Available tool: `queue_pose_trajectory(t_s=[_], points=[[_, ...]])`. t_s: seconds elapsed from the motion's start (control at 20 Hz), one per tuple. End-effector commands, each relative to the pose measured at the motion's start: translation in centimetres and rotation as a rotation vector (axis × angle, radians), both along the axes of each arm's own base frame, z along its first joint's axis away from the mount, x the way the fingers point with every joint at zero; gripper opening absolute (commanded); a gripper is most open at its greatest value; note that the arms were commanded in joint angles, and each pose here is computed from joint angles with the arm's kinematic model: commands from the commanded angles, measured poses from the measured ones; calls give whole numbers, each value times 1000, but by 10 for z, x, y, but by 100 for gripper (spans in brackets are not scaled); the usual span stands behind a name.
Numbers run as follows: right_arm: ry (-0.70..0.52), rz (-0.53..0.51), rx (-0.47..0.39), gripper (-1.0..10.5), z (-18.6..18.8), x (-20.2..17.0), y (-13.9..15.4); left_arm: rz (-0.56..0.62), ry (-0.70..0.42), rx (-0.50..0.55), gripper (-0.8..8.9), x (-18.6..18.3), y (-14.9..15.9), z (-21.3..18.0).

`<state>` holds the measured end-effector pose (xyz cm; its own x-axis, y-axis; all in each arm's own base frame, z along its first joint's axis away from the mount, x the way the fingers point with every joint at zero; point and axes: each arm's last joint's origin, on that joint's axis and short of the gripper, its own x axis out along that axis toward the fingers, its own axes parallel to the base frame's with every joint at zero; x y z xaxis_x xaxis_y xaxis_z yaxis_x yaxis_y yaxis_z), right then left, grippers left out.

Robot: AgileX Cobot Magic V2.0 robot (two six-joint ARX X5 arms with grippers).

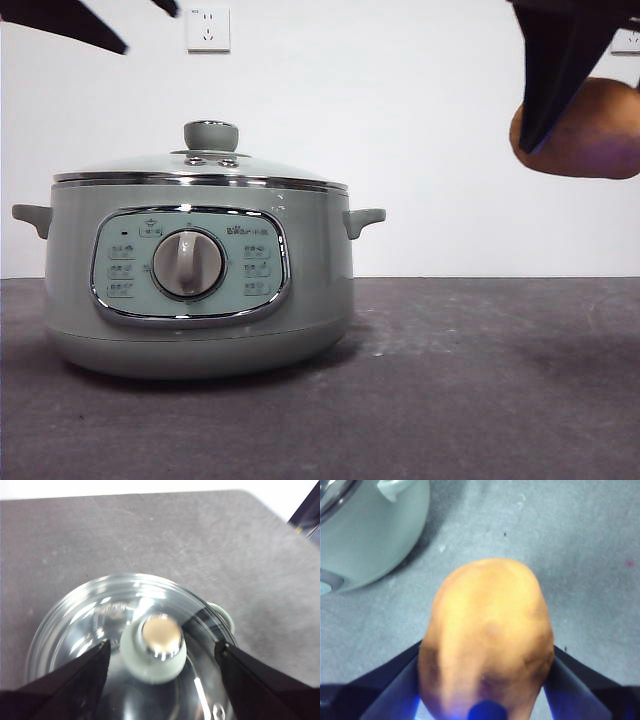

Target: Pick up the potato,open the lid,put the potato in the pot,close the lid

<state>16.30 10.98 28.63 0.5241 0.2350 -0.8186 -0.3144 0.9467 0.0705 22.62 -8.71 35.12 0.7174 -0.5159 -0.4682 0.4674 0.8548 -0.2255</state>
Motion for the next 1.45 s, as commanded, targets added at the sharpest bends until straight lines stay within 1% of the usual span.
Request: queue_pose_trajectory(t_s=[0.05, 0.2, 0.45, 0.55, 0.65, 0.8, 0.85, 1.0, 1.05, 1.25, 1.45], points=[[7, -9, -3, -12, 1, -3, -2, -17, 0, 55, 354, 13, -15, -6], [18, -19, -2, -12, 1, -3, -2, -14, 3, 110, 353, 27, -33, -19], [18, -19, -2, -12, 1, -3, -2, -40, 30, 160, 350, 44, -53, -42], [18, -19, -2, -12, 1, -3, -2, -37, 55, 180, 347, 48, -56, -50], [21, -27, 2, -12, 1, -3, -2, -8, 67, 210, 346, 50, -56, -54], [22, -29, 3, -12, 1, -3, -2, -4, 69, 213, 340, 50, -56, -54], [22, -31, 4, -12, 1, -3, -2, -5, 72, 215, 301, 50, -56, -55], [23, -34, 6, -12, 1, -3, -2, -11, 83, 222, 10, 49, -55, -56], [23, -34, 6, -12, 1, -3, -2, -11, 82, 222, -12, 49, -55, -56], [22, -34, 7, -12, 1, -3, -2, -8, 60, 211, -9, 51, -56, -52], [0, -30, 29, -12, 3, -2, -1, -1, -12, 174, -9, 50, -55, -24]])
